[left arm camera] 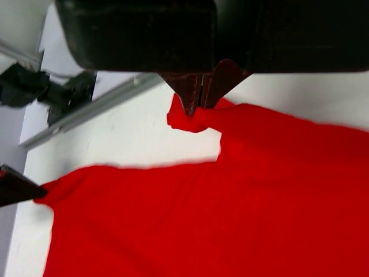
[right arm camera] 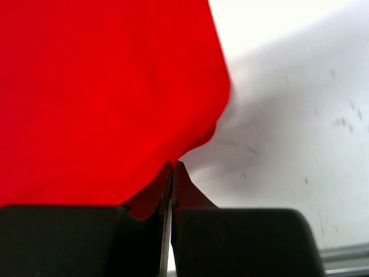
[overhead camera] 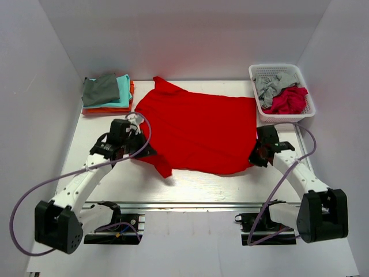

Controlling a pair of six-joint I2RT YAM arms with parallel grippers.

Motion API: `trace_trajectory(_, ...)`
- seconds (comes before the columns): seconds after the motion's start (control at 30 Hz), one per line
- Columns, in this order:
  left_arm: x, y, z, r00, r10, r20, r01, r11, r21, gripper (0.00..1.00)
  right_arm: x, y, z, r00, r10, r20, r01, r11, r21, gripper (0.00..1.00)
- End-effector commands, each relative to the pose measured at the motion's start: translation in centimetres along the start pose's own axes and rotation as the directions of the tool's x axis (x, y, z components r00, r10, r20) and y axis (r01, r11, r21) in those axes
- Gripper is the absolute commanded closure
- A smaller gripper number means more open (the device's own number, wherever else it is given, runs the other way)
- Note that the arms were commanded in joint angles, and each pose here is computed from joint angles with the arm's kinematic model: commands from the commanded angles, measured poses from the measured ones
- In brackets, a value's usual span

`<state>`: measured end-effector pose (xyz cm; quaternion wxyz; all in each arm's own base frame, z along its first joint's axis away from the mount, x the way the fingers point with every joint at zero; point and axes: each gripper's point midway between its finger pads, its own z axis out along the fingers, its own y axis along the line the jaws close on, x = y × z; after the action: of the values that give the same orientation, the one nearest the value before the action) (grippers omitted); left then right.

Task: Fold and stack the t-shirts
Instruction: Grap the side of the flattened tshirt closest away from the robot with both arms, then fold the flattened tshirt in 1/3 of the way

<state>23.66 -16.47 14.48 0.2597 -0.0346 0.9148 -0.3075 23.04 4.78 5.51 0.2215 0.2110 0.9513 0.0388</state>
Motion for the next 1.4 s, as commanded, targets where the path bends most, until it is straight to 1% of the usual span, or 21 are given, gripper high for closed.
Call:
trace_trajectory(0.0,-6.5,-2.2,0.7,0.979,0.070,0.191,-0.083,0.995,0.057,1.00,-3.4,1.7,-0.5,0.997,-0.025,0.073,0.027,0.999,-0.024,1.00)
trace_trajectory(0.03,-8.4,-2.0,0.5,0.968,0.065,0.243,-0.069,0.998,0.008,1.00,-4.6,2.3,-0.9,0.995,-0.021,0.099,0.025,0.999,-0.033,1.00)
trace_trajectory(0.1,-10.3,-1.4,1.6,0.959,0.066,0.275,-0.057,0.998,-0.041,1.00,-4.8,2.1,-0.3,0.996,-0.036,0.083,0.037,0.999,0.000,1.00)
trace_trajectory(0.27,-15.5,-2.0,2.7,0.927,0.131,0.352,-0.100,0.990,-0.103,1.00,-7.4,2.5,-0.5,0.992,-0.027,0.120,0.022,0.999,0.044,1.00)
trace_trajectory(0.37,-18.5,-2.3,3.2,0.891,0.197,0.408,-0.153,0.978,-0.138,1.00,-8.7,2.3,-0.7,0.988,-0.013,0.152,0.002,0.997,0.073,1.00)
trace_trajectory(0.53,-21.5,-2.8,4.3,0.842,0.306,0.444,-0.254,0.951,-0.174,1.00,-10.6,1.9,-0.8,0.984,-0.017,0.176,-0.005,0.992,0.125,1.00)
trace_trajectory(0.63,-22.9,-2.0,4.9,0.816,0.345,0.464,-0.275,0.938,-0.213,1.00,-11.4,2.0,-0.7,0.983,-0.015,0.181,-0.010,0.991,0.135,1.00)
trace_trajectory(0.67,-23.9,-2.3,4.4,0.795,0.348,0.497,-0.269,0.936,-0.226,1.00,-11.8,2.1,-0.6,0.983,-0.011,0.184,-0.015,0.990,0.137,1.00)
trace_trajectory(0.73,-24.4,-1.7,5.3,0.788,0.371,0.491,-0.279,0.927,-0.251,1.00,-12.3,1.9,-0.3,0.984,-0.002,0.178,-0.025,0.988,0.151,1.00)
trace_trajectory(0.77,-25.6,-1.8,4.9,0.770,0.383,0.509,-0.287,0.922,-0.261,1.00,-12.7,2.1,-0.4,0.983,0.001,0.183,-0.028,0.989,0.146,1.00)
trace_trajectory(0.83,-26.2,-1.8,5.5,0.758,0.407,0.510,-0.307,0.912,-0.272,1.00,-12.8,1.9,0.3,0.986,0.001,0.168,-0.028,0.986,0.161,1.00)
trace_trajectory(0.9,-27.3,-1.1,6.6,0.751,0.414,0.515,-0.307,0.909,-0.282,1.00,-13.6,2.1,0.3,0.984,0.009,0.178,-0.038,0.987,0.158,1.00)
trace_trajectory(1.0,-27.8,-0.5,9.2,0.767,0.421,0.484,-0.324,0.906,-0.274,1.00,-14.0,1.9,1.5,0.988,0.016,0.153,-0.043,0.983,0.176,1.00)
trace_trajectory(1.07,-28.9,-0.2,9.9,0.760,0.436,0.481,-0.338,0.899,-0.279,1.00,-14.2,2.1,2.3,0.990,0.026,0.138,-0.051,0.982,0.181,1.00)
trace_trajectory(1.13,-29.0,1.0,12.0,0.778,0.437,0.451,-0.346,0.898,-0.272,1.00,-14.5,2.0,2.5,0.990,0.033,0.139,-0.059,0.980,0.188,1.00)
trace_trajectory(1.17,-30.1,1.2,12.0,0.768,0.444,0.462,-0.348,0.894,-0.281,1.00,-14.7,2.0,3.0,0.990,0.037,0.135,-0.063,0.978,0.196,0.98)
trace_trajectory(1.2,-30.4,0.9,12.6,0.763,0.445,0.469,-0.360,0.895,-0.265,1.00,-15.0,1.9,3.1,0.989,0.040,0.142,-0.068,0.977,0.201,0.92)
trace_trajectory(1.27,-30.7,2.0,14.4,0.753,0.465,0.466,-0.387,0.885,-0.256,1.00,-15.7,1.7,3.7,0.988,0.038,0.149,-0.072,0.971,0.226,0.84)
trace_trajectory(1.3,-31.0,2.2,15.1,0.748,0.466,0.473,-0.389,0.885,-0.256,1.00,-15.9,1.7,4.0,0.987,0.039,0.153,-0.074,0.970,0.231,0.76)
trace_trajectory(1.33,-32.1,1.5,15.2,0.727,0.477,0.493,-0.406,0.879,-0.251,1.00,-16.2,1.9,4.4,0.987,0.036,0.154,-0.072,0.970,0.234,0.73)
trace_trajectory(1.37,-32.7,2.2,15.6,0.729,0.474,0.494,-0.398,0.880,-0.257,1.00,-16.8,2.2,4.4,0.985,0.035,0.168,-0.073,0.972,0.225,0.69)
